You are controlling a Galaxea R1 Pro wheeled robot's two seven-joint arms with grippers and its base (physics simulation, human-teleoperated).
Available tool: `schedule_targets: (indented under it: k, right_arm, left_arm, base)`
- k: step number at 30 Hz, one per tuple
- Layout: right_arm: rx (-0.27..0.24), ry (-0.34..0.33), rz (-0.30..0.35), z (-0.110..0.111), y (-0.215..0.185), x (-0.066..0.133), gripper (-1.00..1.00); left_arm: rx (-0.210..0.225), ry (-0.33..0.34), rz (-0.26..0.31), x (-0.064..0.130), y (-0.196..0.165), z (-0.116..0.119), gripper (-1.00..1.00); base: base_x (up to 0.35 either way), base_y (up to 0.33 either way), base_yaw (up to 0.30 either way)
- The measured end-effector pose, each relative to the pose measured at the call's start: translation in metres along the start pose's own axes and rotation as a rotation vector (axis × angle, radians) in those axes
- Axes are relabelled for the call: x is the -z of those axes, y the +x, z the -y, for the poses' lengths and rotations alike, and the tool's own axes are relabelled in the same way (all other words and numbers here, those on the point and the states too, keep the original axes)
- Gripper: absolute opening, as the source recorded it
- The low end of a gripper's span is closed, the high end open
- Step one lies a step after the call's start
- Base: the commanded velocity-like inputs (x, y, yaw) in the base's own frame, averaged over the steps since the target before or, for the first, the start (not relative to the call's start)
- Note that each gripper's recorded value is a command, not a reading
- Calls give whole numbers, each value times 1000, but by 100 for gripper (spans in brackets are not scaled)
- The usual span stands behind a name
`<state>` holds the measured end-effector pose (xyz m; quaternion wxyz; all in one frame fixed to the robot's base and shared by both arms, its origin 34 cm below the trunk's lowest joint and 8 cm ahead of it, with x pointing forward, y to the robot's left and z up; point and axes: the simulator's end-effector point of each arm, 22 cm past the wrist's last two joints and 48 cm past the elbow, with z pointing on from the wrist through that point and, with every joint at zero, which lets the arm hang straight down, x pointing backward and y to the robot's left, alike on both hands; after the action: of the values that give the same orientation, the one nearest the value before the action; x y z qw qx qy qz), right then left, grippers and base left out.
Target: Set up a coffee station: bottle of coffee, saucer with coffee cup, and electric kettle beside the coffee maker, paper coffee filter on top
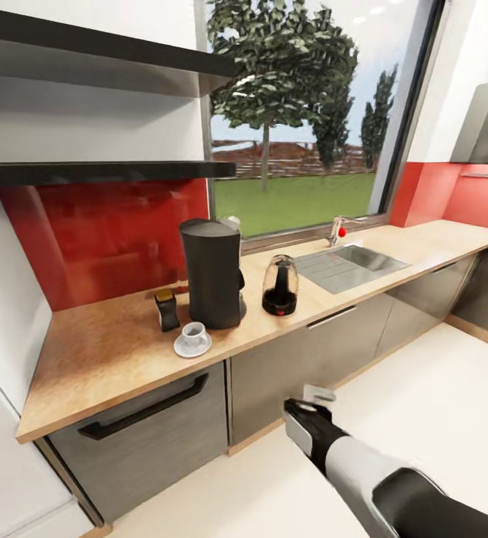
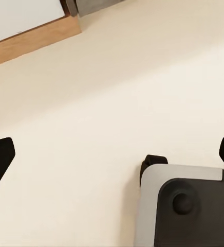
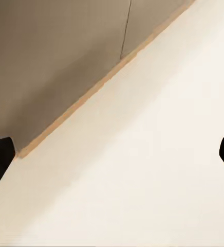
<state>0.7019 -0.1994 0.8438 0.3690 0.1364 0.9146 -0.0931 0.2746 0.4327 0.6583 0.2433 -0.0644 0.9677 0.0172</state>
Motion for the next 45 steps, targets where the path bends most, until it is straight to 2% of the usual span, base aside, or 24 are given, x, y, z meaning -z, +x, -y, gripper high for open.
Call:
schedule_targets:
  k: [1,2,3,7,8,11,12,17,24,29,31,32,33,37,45]
  right_arm:
    - [31,-85,-11,-8,36,-3,100]
    - [41,-106,-17,-9,50,-3,100]
    - [52,-141,-37,-8,85,-1,100]
    - [103,-166,-91,11,182,13,100]
    - [116,-169,-97,13,193,16,100]
    - [167,-177,-147,26,250,32,100]
    - [184,-178,-182,34,280,42,100]
    - [208,-174,-251,51,332,62,100]
    - [216,-170,-264,58,341,64,100]
    - [219,-163,-269,64,343,64,100]
    - [225,-139,-264,81,340,57,100]
    - [228,-132,-261,87,339,55,100]
    - [232,-110,-256,103,336,50,100]
    - [247,-75,-248,131,330,41,100]
    - [250,-69,-249,136,330,40,100]
  left_arm:
    - [1,0,-1,0,0,0,100]
    - [2,0,-1,0,1,1,100]
    - [5,1,-6,0,3,1,100]
    - [14,8,-24,1,13,6,100]
    - [15,8,-25,1,14,7,100]
    - [19,16,-28,1,16,12,100]
    - [23,23,-30,0,18,18,100]
    - [30,38,-34,-1,21,30,100]
    - [47,47,-69,1,38,37,100]
    - [128,152,-160,7,87,124,100]
    - [149,184,-176,10,96,152,100]
    - [154,188,-177,10,96,156,100]
    - [158,195,-180,11,98,162,100]
    - [158,197,-182,11,99,164,100]
    - [159,198,-182,11,99,165,100]
  base:
    - [-1,0,-21]
    - [-1,0,-41]
    - [0,0,-64]
    - [0,0,-100]
    - [0,0,-115]
    - [0,0,-112]
    - [0,0,-79]
    - [0,0,-23]
    - [0,0,-1]
    - [0,0,0]
    - [0,0,0]
    - [0,0,0]
    - [0,0,0]
    - [0,0,0]
    - [0,0,0]
